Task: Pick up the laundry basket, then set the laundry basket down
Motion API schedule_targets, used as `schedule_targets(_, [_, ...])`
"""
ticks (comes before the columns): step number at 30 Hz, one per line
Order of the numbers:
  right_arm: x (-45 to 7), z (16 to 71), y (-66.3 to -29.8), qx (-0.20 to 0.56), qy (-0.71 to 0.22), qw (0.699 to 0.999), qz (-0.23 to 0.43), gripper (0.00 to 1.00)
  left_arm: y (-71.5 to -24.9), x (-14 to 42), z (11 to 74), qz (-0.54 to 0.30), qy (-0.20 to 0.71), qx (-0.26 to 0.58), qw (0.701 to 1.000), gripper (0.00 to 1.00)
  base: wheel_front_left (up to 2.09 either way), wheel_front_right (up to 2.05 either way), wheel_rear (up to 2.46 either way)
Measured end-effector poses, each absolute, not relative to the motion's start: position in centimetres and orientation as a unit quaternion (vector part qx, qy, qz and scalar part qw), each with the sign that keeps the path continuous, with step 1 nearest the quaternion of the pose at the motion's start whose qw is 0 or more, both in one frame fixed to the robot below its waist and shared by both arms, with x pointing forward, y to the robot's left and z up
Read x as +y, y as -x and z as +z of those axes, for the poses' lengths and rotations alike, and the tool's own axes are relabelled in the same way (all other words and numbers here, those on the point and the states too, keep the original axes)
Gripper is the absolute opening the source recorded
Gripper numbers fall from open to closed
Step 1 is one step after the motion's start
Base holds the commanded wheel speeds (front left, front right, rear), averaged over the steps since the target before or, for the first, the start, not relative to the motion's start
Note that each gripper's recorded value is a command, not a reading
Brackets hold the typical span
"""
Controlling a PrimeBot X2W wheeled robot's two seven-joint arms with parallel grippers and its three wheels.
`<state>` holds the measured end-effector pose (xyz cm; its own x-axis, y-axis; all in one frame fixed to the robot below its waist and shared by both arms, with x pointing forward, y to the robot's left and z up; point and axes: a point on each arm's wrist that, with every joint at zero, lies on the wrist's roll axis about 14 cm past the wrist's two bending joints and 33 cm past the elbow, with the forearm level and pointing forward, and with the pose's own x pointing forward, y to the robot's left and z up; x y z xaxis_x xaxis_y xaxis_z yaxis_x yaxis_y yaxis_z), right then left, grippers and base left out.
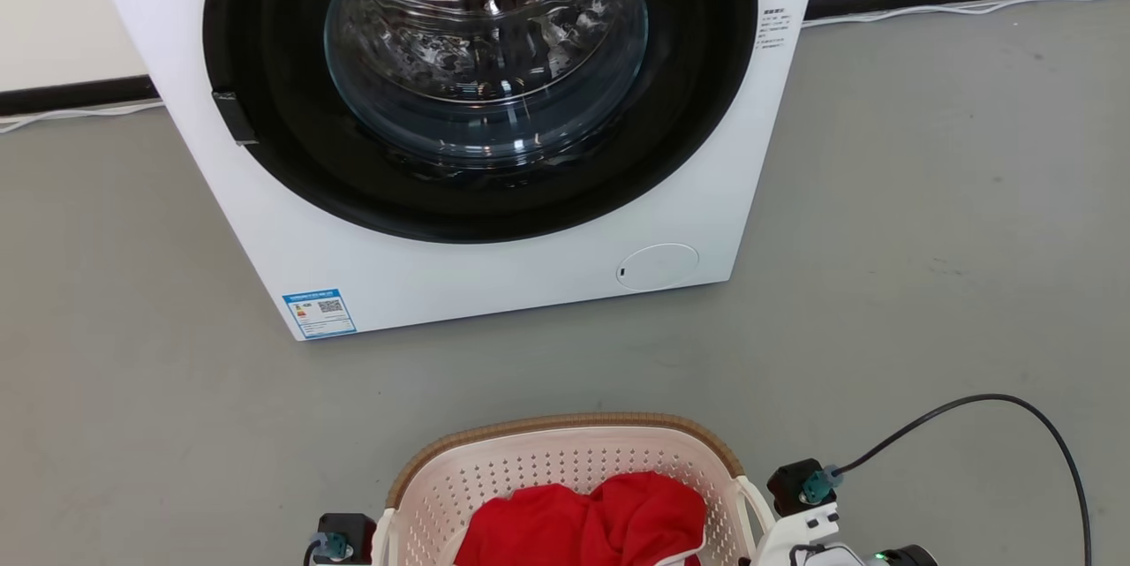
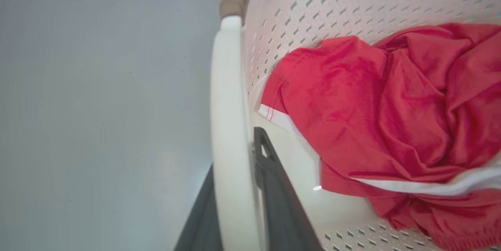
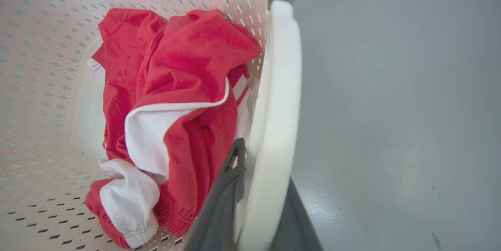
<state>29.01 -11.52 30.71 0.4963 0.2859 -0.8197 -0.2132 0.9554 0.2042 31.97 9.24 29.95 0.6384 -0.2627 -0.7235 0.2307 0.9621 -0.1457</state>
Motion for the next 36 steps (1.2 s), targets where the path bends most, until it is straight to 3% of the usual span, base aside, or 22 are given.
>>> schedule_targets(36, [-10.5, 31.4, -29.2, 0.472, -0.025, 0.866, 0.161, 0.0, -31.0, 10.0, 31.0, -0.115, 0.031, 0.391, 0.913, 0.0, 0.0, 0.0, 0.0])
